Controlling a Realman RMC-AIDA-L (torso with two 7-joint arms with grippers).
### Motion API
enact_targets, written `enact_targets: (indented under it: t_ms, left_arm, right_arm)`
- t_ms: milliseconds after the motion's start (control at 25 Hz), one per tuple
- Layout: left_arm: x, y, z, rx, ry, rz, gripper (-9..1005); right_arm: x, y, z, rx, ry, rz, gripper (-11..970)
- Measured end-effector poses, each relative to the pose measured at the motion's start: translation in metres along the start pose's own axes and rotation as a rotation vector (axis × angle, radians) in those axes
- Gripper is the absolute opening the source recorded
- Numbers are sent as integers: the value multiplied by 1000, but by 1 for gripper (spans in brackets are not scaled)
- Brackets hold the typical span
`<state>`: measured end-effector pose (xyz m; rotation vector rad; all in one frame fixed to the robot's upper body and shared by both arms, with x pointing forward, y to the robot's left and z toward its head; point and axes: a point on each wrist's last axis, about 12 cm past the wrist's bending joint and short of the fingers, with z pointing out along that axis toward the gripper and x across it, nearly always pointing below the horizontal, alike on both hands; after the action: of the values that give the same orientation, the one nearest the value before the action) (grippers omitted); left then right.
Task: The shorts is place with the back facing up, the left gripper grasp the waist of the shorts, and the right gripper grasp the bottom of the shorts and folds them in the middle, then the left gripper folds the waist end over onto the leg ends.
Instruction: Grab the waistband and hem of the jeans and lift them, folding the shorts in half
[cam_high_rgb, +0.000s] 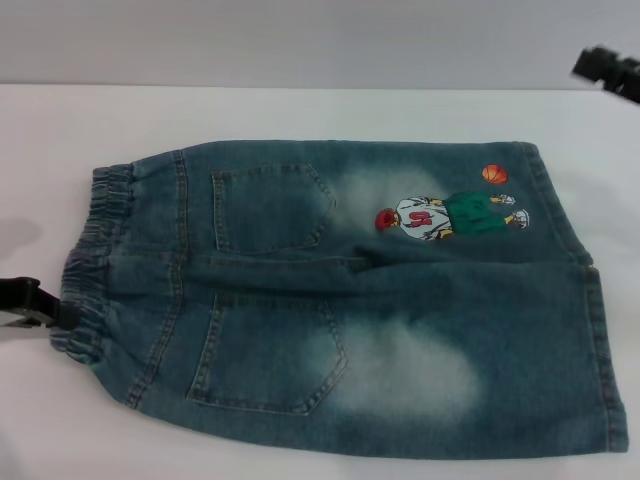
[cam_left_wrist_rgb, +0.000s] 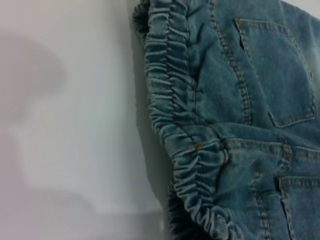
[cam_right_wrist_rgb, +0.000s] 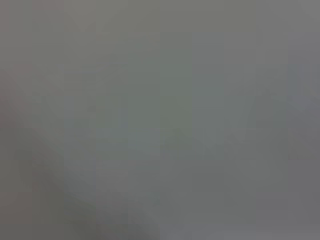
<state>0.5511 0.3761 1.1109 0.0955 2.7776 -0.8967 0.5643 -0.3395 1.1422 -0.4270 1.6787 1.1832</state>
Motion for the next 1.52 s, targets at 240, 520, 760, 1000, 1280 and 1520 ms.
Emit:
enact_targets:
  t_ms: [240,520,760,1000,1280,1520]
  left_arm:
    - [-1,-1,-1,-3,-3,5,46]
    - [-3,-1,-1,-6,-7,5,49]
    - [-4,-1,0,-10,-18,5,52]
    - [-6,-3,1,-7,-20,9,54]
    - [-6,-5,3,1,-21,10,57]
    - [-4,-7,8,16,-20,4,60]
  right_arm:
    - [-9,11,-5,-103,222,33,662]
    - [-9,19,-33,-137,395,37,662]
    - [-4,25,-59,-144,497,17,662]
    - [-1,29,-75,-138,540,17,659]
    - [5,28,-83,-120,680,67,658]
    - [12,30,-87,-132,853,105,656]
